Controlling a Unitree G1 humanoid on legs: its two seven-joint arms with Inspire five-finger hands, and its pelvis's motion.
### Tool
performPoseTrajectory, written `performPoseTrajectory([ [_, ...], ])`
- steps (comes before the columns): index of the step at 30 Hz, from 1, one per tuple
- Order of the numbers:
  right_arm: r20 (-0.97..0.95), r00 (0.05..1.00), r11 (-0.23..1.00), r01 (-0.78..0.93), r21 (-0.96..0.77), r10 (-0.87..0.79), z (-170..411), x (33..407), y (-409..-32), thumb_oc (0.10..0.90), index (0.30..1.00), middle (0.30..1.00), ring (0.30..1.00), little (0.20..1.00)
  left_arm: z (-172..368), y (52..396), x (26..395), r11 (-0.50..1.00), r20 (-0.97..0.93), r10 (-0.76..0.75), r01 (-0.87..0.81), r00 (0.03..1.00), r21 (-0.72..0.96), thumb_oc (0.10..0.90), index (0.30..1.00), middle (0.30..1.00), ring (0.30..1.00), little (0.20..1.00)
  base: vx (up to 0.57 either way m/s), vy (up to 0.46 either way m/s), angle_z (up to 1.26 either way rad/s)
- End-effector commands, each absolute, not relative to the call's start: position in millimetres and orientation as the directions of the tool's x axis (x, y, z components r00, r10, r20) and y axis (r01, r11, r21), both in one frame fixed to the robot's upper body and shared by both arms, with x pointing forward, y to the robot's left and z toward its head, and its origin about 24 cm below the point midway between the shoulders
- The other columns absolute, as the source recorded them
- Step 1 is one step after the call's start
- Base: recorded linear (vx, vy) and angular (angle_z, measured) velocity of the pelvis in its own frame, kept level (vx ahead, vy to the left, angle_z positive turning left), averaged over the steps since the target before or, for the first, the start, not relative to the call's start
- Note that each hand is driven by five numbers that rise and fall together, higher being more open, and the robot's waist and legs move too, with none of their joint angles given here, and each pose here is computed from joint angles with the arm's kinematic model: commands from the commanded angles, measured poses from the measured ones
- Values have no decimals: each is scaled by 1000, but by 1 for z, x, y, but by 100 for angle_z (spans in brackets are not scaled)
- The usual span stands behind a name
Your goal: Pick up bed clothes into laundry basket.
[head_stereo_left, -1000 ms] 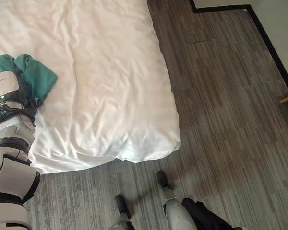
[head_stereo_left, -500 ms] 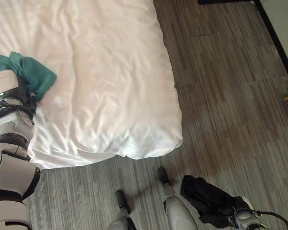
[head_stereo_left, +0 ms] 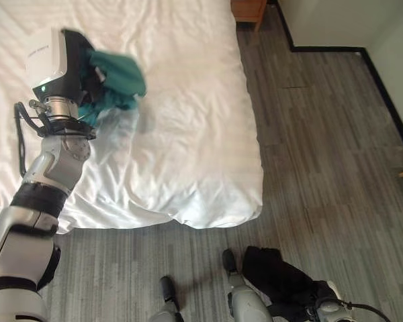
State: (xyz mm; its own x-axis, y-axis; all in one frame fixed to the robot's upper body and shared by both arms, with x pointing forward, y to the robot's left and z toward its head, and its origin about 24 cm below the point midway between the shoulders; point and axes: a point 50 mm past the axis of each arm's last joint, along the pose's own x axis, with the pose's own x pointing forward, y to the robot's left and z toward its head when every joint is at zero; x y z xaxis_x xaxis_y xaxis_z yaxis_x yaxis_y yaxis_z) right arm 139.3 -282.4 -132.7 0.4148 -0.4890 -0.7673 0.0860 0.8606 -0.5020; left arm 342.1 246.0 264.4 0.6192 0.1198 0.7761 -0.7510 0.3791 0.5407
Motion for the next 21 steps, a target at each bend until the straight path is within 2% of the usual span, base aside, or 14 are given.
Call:
performPoseTrajectory([
  [1,-614,371,706,201,-680,-697,-109,131,-334,400,300,300,300,300,306,218,308,550,945,76,-804,317,226,400,300,300,300,300,-127,-92,-35],
  [4,-385,511,585,317,-746,-768,-58,180,-367,400,300,300,300,300,273,194,296,685,918,20,-674,396,276,400,300,300,300,300,-146,-74,-54],
  [8,-7,570,354,501,-790,-821,47,221,-423,400,300,300,300,300,213,188,293,744,801,1,-535,599,399,400,300,300,300,300,-152,-87,-79],
  [9,188,629,273,560,-782,-754,102,192,-438,400,300,300,300,300,200,217,281,688,775,100,-606,624,399,400,300,300,300,300,-179,-35,-51],
  [10,289,694,255,569,-782,-660,113,168,-419,400,300,300,300,300,192,232,272,643,772,166,-662,613,387,400,300,300,300,300,-163,0,-56],
  [11,88,643,457,626,-632,-761,56,149,-411,400,300,300,300,300,191,232,272,620,783,177,-686,596,382,400,300,300,300,300,-174,-12,-46],
  [13,-209,406,451,704,-548,-889,-22,108,-409,400,300,300,300,300,172,252,263,542,739,247,-722,627,431,400,300,300,300,300,-240,-61,-73],
  [15,43,556,461,728,-507,-830,29,169,-397,400,300,300,300,300,159,256,261,554,686,235,-675,689,488,400,300,300,300,300,-288,-152,-125],
  [16,85,597,472,706,-528,-798,36,178,-387,400,300,300,300,300,161,258,264,549,689,245,-683,682,481,400,300,300,300,300,-295,-175,-134],
  [17,262,634,359,678,-642,-728,79,171,-394,400,300,300,300,300,162,277,262,485,689,307,-731,657,480,400,300,300,300,300,-316,-194,-113],
  [18,336,658,292,655,-697,-674,95,177,-393,400,300,300,300,300,158,275,265,465,677,275,-711,683,528,400,300,300,300,300,-327,-197,-77],
  [19,118,738,731,674,-107,-664,61,180,-352,400,300,300,300,300,162,271,269,441,696,235,-713,679,546,400,300,300,300,300,-364,-230,-88],
  [20,116,753,725,656,-210,-647,51,173,-345,400,300,300,300,300,158,268,273,433,676,215,-689,705,581,400,300,300,300,300,-325,-190,-122],
  [21,359,747,441,636,-633,-561,104,159,-365,400,300,300,300,300,148,275,269,440,645,255,-681,720,586,400,300,300,300,300,-321,-233,-138],
])
